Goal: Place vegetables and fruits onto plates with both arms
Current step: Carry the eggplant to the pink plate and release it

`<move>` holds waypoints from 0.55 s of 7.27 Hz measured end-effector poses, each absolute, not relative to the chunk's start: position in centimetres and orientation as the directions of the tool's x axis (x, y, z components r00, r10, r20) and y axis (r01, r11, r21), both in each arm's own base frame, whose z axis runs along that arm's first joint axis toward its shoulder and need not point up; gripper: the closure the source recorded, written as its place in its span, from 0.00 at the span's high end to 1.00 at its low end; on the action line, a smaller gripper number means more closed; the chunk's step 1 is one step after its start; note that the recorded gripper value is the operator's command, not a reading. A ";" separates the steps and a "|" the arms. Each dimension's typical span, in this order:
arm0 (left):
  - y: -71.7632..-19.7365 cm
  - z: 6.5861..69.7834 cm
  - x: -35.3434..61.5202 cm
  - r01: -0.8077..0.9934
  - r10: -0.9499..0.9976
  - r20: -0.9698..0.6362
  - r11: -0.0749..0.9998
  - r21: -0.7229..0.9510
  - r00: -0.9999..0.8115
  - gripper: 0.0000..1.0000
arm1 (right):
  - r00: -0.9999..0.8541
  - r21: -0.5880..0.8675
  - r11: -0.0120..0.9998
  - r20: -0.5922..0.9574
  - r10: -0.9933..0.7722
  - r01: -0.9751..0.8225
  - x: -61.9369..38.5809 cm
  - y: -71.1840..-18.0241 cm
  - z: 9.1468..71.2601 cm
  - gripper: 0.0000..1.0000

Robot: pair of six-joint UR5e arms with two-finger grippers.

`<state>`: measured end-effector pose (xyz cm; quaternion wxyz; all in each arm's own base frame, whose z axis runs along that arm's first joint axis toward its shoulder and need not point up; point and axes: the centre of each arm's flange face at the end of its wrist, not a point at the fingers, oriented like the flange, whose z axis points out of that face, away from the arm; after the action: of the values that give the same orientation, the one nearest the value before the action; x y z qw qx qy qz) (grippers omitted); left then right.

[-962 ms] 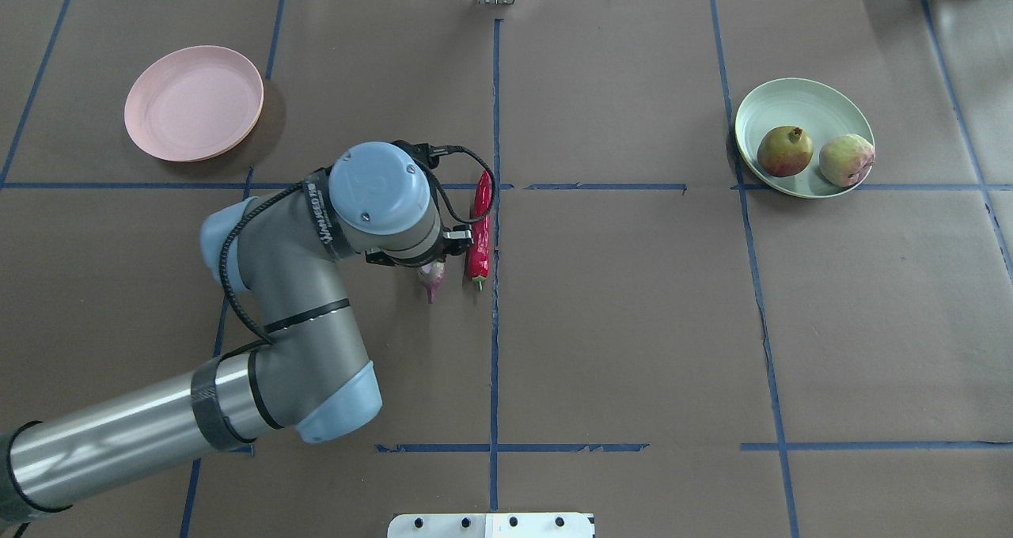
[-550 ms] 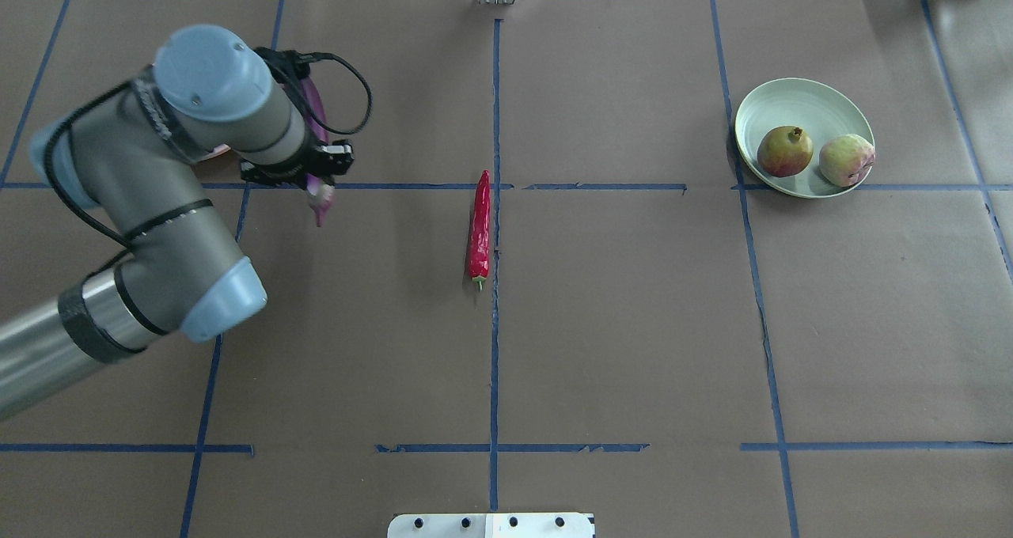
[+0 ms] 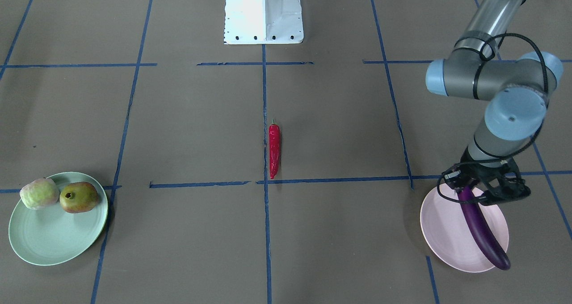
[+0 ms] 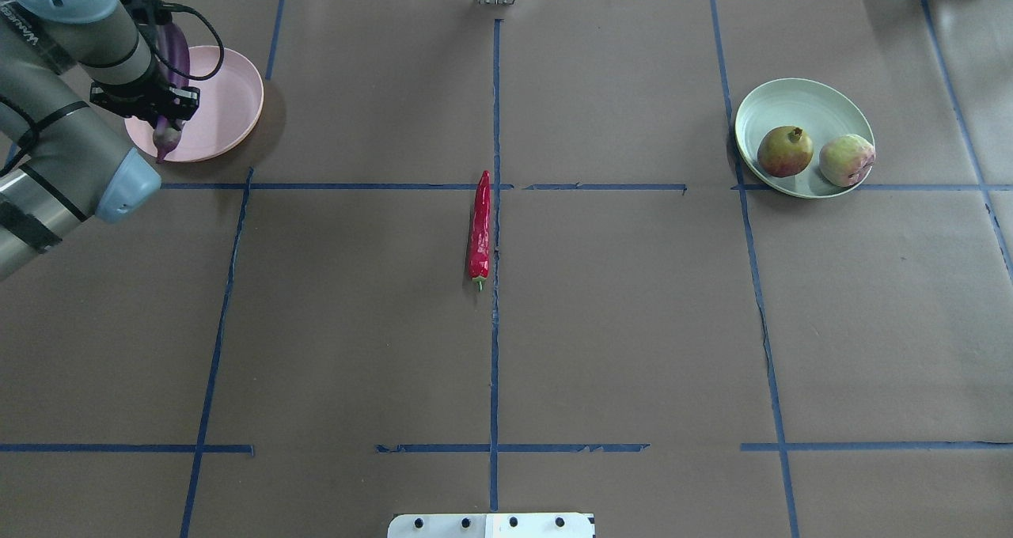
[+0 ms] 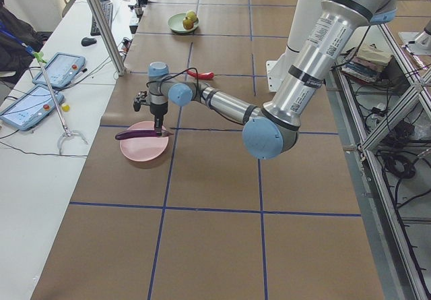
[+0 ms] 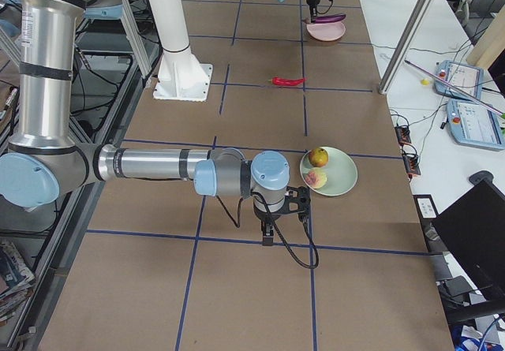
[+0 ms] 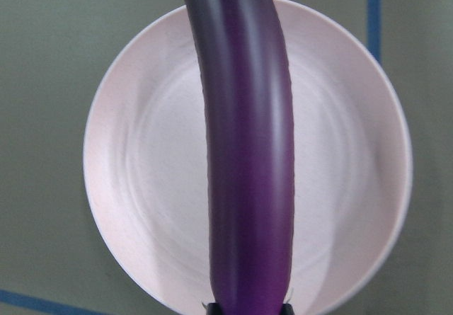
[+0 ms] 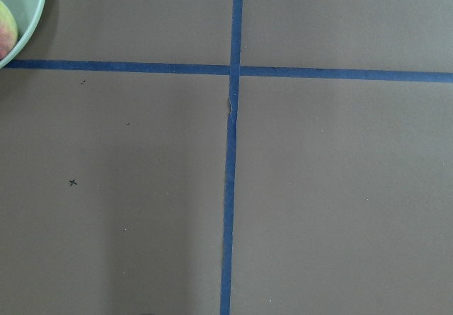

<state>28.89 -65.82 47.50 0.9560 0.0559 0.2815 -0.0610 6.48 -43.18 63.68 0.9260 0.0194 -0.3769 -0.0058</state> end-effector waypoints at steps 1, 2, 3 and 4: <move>-66.5 49.2 28.5 0.124 -0.065 -0.558 0.990 0.068 0.827 1.00 | 0.716 0.041 0.999 0.698 -0.026 -0.004 6.5 -43.2 63.6 1.00; -66.6 49.1 28.6 0.104 -0.050 -0.586 0.993 0.059 0.809 1.00 | 0.716 0.042 0.999 0.698 -0.026 -0.004 6.5 -43.2 63.6 1.00; -66.3 48.0 28.7 0.085 -0.034 -0.623 0.995 0.052 0.782 1.00 | 0.716 0.043 0.999 0.698 -0.027 -0.003 6.5 -43.2 63.6 1.00; -65.8 45.6 28.7 0.069 -0.019 -0.663 0.996 0.050 0.748 1.00 | 0.716 0.043 0.999 0.698 -0.027 -0.003 6.5 -43.2 63.6 1.00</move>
<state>28.67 -65.82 45.59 0.9342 0.0358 0.3542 -0.0236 6.48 -43.16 63.57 0.9260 0.0205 -0.3769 -0.0065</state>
